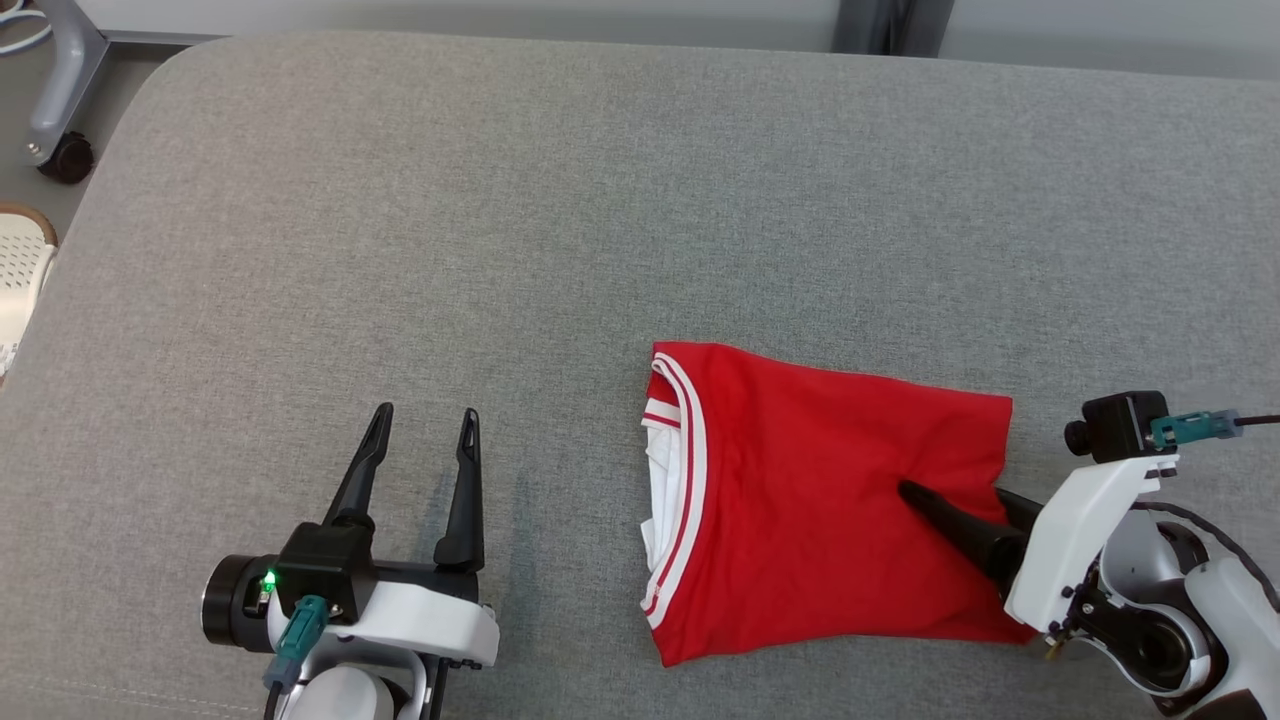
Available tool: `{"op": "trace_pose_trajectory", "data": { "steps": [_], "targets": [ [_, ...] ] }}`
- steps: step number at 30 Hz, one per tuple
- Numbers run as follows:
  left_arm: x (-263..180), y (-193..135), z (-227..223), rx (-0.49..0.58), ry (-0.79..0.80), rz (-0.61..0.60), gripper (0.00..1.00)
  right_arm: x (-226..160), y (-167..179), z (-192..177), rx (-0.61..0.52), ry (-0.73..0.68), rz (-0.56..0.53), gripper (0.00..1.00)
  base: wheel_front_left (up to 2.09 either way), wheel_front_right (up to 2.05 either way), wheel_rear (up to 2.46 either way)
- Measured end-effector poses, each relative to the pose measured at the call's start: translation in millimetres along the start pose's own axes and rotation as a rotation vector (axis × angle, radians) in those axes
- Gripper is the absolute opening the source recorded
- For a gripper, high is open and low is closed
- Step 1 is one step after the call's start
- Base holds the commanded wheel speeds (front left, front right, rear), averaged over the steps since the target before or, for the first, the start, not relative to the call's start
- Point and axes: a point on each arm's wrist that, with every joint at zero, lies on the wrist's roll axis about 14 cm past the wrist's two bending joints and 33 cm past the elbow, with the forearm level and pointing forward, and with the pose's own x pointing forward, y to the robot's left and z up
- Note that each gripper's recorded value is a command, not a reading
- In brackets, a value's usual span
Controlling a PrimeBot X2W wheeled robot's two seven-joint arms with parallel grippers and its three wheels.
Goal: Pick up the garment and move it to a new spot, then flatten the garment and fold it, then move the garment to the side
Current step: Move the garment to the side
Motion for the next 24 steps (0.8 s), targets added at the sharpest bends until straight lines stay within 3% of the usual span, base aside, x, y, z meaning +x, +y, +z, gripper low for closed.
{"op": "trace_pose_trajectory", "data": {
  "steps": [2, 3, 4, 5, 12, 20, 24],
  "targets": [
    [-0.4, 0.8, -0.6, 0.001, 0.002, 0.002, 1.00, 2.8, 2.4, -1.8, -0.005, 0.008, 0.007, 1.00, 0.00, 0.00, 0.00],
    [-0.5, 0.8, -0.8, 0.001, 0.003, 0.002, 1.00, 4.1, 3.9, -2.0, -0.009, 0.012, 0.012, 0.85, 0.00, 0.00, 0.00],
    [-0.6, 0.4, -1.0, 0.001, 0.003, 0.001, 1.00, 4.8, 4.2, -2.5, -0.014, 0.014, 0.012, 0.31, 0.00, 0.00, 0.00],
    [-0.8, 0.5, -1.1, 0.001, 0.004, 0.002, 1.00, 5.3, 4.3, -3.6, -0.024, 0.020, 0.012, 0.00, 0.00, 0.00, 0.00],
    [-0.4, -2.1, 0.9, 0.000, -0.002, -0.005, 1.00, 1.7, -0.4, -0.3, -0.104, 0.014, -0.008, 0.00, 0.00, 0.00, 0.00],
    [0.6, -7.9, 4.8, -0.006, -0.014, -0.022, 1.00, -23.2, -26.7, 25.0, -0.355, -0.016, -0.109, 0.00, 0.00, 0.00, 0.00],
    [1.3, -12.4, 8.2, -0.011, -0.025, -0.034, 1.00, -45.2, -44.2, 41.2, -0.411, -0.018, -0.173, 0.00, 0.00, 0.00, 0.00]
  ]
}}
